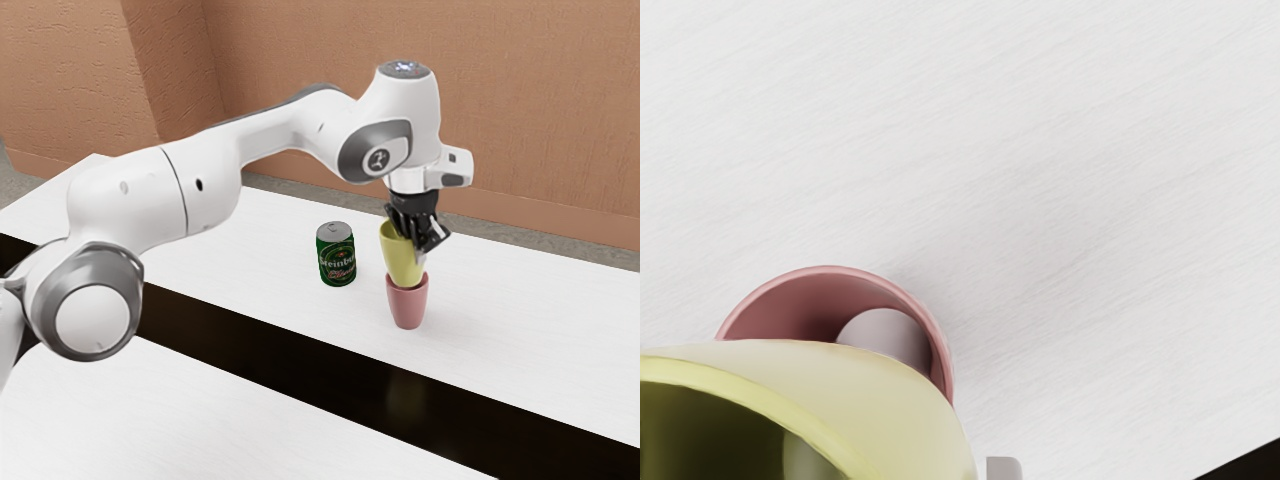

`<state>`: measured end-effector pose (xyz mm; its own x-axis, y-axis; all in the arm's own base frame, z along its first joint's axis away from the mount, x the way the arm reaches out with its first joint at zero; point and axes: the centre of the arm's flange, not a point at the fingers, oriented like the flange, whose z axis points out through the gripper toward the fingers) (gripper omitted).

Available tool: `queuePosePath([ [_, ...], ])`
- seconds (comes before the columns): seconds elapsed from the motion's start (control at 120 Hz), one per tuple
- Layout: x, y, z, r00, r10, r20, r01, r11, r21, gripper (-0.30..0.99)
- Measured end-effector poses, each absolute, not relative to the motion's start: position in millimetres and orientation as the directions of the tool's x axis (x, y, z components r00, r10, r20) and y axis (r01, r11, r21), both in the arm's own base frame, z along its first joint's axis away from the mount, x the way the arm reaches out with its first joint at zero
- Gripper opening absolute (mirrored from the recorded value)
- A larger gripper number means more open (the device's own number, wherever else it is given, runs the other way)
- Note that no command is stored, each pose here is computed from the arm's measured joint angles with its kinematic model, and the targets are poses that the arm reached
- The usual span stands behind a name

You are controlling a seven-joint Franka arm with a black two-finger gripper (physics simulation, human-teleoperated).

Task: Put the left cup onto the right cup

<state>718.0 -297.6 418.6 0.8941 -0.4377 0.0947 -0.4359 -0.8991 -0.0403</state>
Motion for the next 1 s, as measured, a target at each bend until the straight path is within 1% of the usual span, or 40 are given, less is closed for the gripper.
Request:
queuePosePath([
  [0.267, 721.5, -299.9, 404.2, 0.898, -0.429, 0.100, -0.427, -0.903, -0.043, -0.09],
  [0.833, 728.4, -294.1, 413.7, 0.899, -0.416, 0.134, -0.409, -0.909, -0.077, -0.09],
  [1.0, 733.2, -292.5, 400.7, 0.902, -0.413, 0.129, -0.406, -0.911, -0.074, -0.09],
])
